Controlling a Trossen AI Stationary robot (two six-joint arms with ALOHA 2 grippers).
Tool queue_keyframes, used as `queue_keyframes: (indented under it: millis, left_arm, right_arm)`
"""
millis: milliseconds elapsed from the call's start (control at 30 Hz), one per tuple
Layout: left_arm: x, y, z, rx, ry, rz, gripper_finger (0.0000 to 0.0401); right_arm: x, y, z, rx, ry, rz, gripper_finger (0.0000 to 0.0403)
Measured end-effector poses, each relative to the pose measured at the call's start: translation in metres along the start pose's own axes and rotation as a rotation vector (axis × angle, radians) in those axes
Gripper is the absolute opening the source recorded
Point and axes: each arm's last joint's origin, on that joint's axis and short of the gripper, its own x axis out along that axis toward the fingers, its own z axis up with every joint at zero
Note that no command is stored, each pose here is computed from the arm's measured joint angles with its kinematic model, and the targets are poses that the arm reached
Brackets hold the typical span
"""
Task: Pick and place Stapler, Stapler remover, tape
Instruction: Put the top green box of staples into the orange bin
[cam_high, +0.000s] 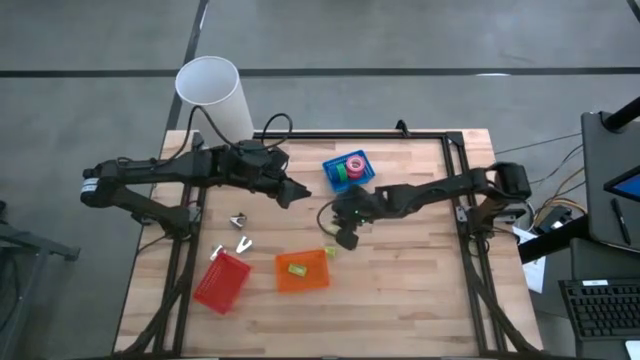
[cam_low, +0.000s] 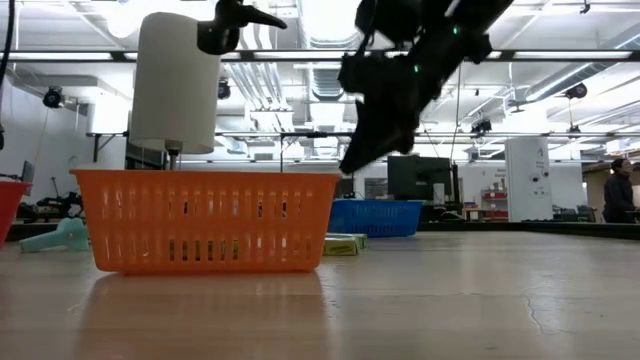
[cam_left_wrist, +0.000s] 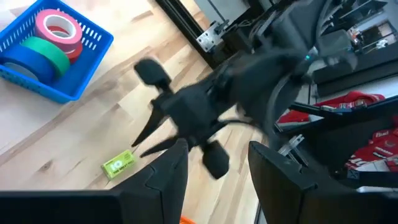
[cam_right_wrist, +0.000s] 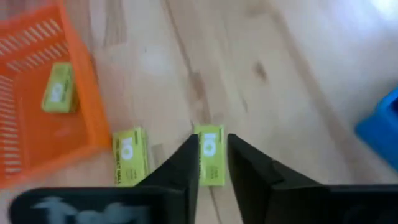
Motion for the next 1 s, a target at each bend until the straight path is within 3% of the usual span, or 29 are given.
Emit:
queue_keyframes:
  millis: [333, 567, 767, 1000]
  left_arm:
    - [0.0, -0.001, 0.001, 0.006, -0.016, -0.003, 0.017]
    - [0.0, -0.001, 0.001, 0.017, -0.016, -0.004, 0.017]
    - [0.0, -0.001, 0.001, 0.022, -0.015, -0.004, 0.017]
    - [0.0, -0.001, 0.001, 0.033, -0.013, -0.002, 0.017]
  right_arm:
    - [0.033, 0.001, -0.016, 0.013, 0.066, -0.013, 0.0221]
    - [0.052, -0.001, -0.026, -0.012, 0.101, -0.035, 0.0276]
    - [0.067, -0.001, -0.03, -0.019, 0.135, -0.051, 0.0276]
    - [0.07, 0.002, -0.028, -0.024, 0.13, -0.057, 0.0215]
